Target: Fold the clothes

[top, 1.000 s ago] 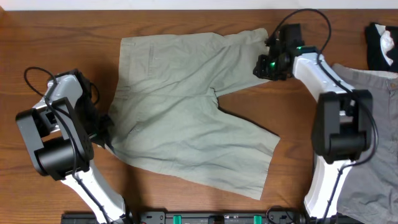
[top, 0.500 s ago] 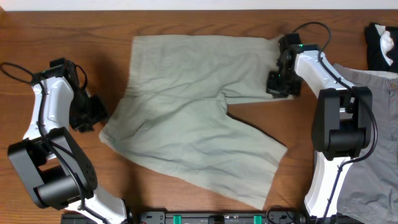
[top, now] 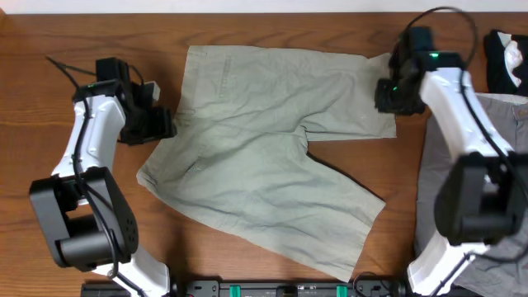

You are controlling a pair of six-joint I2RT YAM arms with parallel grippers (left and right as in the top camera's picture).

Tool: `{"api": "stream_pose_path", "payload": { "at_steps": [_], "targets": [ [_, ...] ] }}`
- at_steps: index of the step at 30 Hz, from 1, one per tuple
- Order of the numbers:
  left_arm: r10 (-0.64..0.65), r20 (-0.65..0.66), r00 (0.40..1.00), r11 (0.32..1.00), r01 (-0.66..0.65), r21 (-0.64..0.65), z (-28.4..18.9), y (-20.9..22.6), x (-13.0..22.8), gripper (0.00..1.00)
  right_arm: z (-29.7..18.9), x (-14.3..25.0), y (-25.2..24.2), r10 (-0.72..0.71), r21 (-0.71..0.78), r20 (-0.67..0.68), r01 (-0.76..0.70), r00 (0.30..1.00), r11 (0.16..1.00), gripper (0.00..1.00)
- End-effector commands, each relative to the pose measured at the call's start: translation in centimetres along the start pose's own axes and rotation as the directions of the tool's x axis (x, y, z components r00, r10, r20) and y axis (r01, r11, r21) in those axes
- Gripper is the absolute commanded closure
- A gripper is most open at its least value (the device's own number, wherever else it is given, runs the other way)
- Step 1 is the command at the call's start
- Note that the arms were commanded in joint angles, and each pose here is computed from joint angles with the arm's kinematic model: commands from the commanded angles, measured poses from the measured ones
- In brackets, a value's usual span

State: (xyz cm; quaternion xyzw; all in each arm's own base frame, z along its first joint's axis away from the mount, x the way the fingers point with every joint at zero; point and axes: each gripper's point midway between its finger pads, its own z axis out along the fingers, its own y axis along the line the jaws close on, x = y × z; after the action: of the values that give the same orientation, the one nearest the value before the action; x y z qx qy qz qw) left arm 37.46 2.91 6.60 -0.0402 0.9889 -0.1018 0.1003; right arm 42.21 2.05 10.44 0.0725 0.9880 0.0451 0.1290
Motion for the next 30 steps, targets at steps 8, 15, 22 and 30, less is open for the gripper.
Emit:
{"api": "stream_pose_path", "payload": {
  "at_steps": [8,15,22,30],
  "targets": [
    [0.269,0.003,0.963,0.948,-0.266,0.174,5.4,-3.9,-0.5,0.94,-2.2,-0.3,1.8,-0.040,-0.116,0.037,0.044,0.998,0.992,0.69],
    [0.347,-0.114,0.931,0.935,-0.334,0.118,9.1,-4.0,1.4,0.94,-2.2,-0.3,1.9,-0.029,-0.120,0.036,0.033,0.999,0.992,0.69],
    [-0.186,-0.197,0.963,0.911,0.094,-0.401,11.1,7.0,3.8,0.94,-2.2,-0.2,2.0,-0.020,-0.131,0.030,0.024,0.999,0.991,0.70],
    [-0.570,-0.189,0.800,0.775,0.446,-0.448,9.6,12.2,8.1,0.94,-0.7,-0.2,3.4,-0.026,-0.147,0.042,0.032,0.999,0.989,0.70]
  ]
}}
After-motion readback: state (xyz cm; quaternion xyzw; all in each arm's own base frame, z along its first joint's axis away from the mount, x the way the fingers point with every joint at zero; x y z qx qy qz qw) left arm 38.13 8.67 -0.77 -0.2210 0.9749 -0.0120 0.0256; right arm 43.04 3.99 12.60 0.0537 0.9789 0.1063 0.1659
